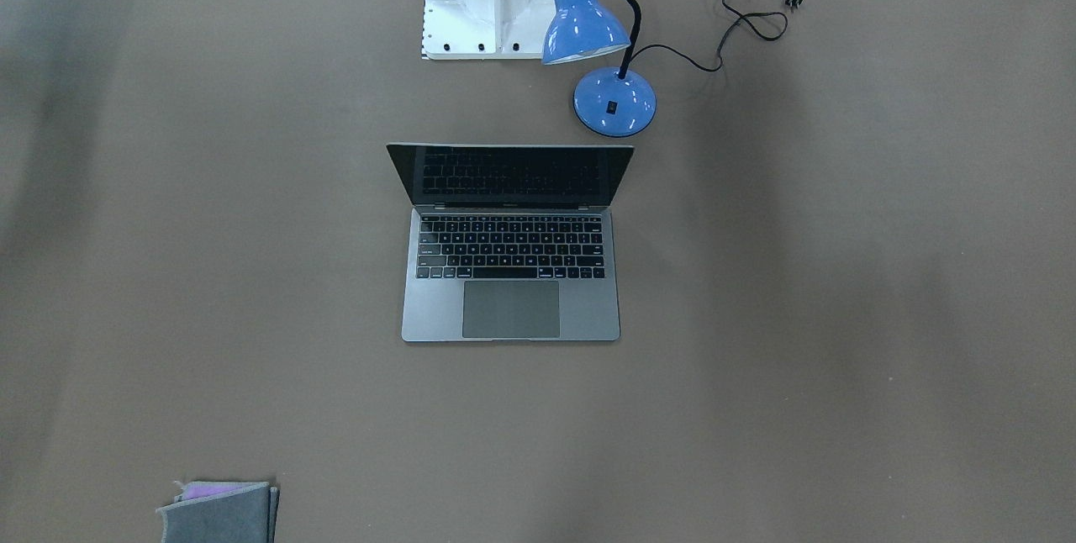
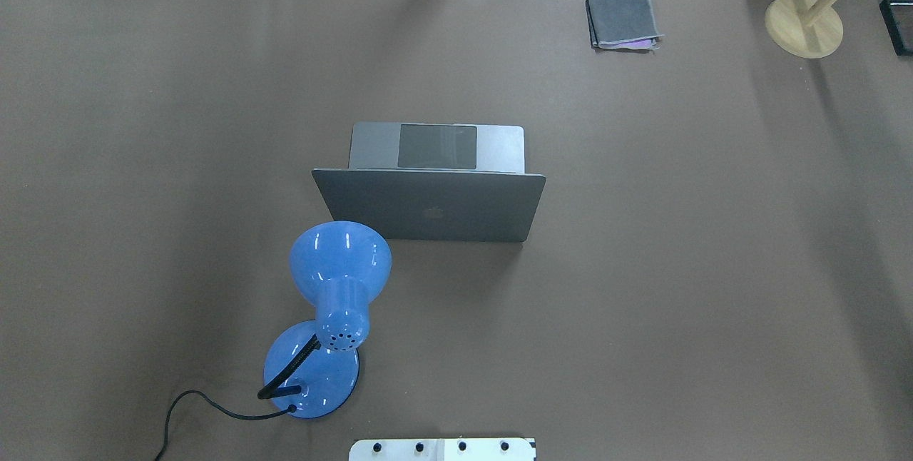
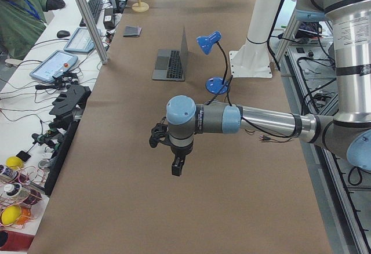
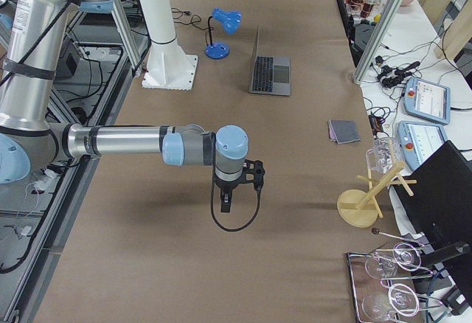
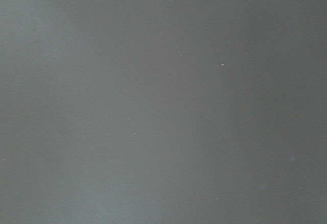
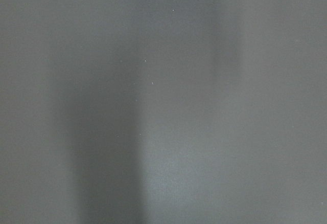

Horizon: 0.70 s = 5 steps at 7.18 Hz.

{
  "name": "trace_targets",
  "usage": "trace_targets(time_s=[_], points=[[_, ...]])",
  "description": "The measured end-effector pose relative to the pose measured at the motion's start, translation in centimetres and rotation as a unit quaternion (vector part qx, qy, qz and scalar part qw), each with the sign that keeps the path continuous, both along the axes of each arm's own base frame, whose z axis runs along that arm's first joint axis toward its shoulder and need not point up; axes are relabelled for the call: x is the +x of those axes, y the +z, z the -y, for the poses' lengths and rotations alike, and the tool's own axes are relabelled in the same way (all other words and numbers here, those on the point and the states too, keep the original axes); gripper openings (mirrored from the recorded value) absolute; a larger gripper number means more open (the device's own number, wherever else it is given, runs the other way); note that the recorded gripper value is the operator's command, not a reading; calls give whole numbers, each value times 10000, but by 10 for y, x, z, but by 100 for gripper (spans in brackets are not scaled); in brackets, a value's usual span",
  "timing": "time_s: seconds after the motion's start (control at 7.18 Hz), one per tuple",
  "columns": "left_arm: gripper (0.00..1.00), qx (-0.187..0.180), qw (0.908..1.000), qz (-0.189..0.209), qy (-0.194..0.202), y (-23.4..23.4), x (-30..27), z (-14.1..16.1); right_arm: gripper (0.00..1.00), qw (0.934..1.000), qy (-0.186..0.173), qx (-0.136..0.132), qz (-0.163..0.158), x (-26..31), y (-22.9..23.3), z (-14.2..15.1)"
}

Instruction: Close laptop

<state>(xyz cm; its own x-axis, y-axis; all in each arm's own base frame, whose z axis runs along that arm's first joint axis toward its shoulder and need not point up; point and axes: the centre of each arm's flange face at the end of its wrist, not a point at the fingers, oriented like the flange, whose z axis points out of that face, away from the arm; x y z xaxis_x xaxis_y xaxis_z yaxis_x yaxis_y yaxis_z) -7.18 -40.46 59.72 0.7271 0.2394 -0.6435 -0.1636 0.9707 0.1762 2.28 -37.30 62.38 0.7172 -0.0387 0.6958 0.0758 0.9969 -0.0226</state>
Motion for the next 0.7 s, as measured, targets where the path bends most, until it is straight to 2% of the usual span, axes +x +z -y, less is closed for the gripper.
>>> trace_targets(time_s=[0.7], points=[[98, 48, 10000, -12, 9, -5, 1, 1, 100, 10000, -1, -9, -36, 1, 2, -2]])
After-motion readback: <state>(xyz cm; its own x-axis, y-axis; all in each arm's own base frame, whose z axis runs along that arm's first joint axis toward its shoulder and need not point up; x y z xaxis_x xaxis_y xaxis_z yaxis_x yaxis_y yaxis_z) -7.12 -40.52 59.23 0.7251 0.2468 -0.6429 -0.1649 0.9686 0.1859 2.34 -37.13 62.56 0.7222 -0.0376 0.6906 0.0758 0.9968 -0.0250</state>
